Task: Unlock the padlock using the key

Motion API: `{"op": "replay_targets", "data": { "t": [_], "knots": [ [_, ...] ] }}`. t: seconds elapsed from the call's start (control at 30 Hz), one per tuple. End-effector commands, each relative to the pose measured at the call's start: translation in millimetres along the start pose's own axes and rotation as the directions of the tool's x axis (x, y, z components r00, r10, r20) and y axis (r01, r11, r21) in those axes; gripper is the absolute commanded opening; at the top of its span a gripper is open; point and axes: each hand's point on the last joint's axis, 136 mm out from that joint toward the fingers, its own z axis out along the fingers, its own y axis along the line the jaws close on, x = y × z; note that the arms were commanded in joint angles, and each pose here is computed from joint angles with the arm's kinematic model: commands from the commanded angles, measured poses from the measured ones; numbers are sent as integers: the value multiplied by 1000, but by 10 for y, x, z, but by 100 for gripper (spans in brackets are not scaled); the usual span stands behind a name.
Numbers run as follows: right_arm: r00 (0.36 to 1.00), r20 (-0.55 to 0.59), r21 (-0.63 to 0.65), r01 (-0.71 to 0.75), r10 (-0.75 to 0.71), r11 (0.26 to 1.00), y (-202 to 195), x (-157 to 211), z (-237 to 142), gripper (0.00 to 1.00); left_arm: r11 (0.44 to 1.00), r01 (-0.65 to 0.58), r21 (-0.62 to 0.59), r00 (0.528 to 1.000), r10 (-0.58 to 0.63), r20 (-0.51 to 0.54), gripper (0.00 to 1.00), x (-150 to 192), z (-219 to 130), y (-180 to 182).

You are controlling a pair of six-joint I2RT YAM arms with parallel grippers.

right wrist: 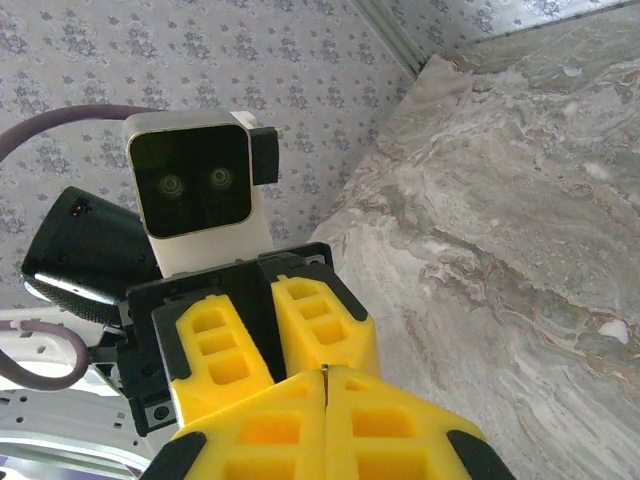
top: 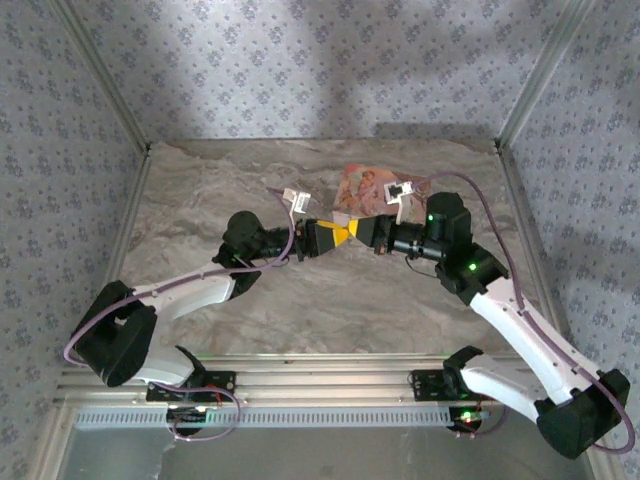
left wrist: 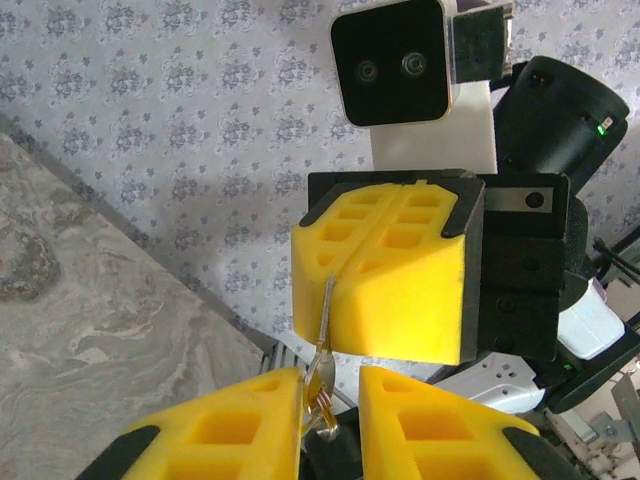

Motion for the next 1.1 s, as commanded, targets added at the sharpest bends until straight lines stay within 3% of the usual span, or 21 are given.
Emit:
{"op": "replay_targets", "data": {
  "t": [0.0,0.07,0.3,0.37,0.43,0.5,0.6,0.77,0.93,1.07],
  "knots": [
    [1000,1,-15,2,-2,1000,22,21,23,0,997,-60,50,998,60,20,14,-98,24,-159],
    [1000,1,-14,2,-2,1000,20,30,19,0,997,-61,48,998,60,23,0,-102,14,-156],
    [1000,19,18,-3,2,1000,-25,13,-18,2,998,-65,-6,997,65,42,0,-76,-73,-44],
    [1000,25,46,-10,9,999,-78,10,-35,21,998,-63,-23,998,64,27,0,-42,-81,-10],
    [998,32,90,-54,51,995,-170,15,-65,48,996,-66,-55,998,67,5,0,4,-92,47],
    [996,45,134,-80,74,988,-267,11,-111,58,992,-72,-106,997,69,-30,0,75,-112,139],
    [988,80,252,-149,133,956,-563,56,-219,57,979,-98,-176,993,85,-80,0,179,-174,243],
    [978,94,528,-208,187,823,-1276,366,-336,52,933,-144,-329,981,92,-170,0,376,-345,467],
    [980,-35,679,-120,196,724,-1635,624,-122,50,888,-215,-406,954,102,-281,0,632,-488,558],
    [981,-26,769,-104,192,631,-1954,635,-56,50,874,-214,-437,944,70,-323,0,811,-550,638]
  ]
}}
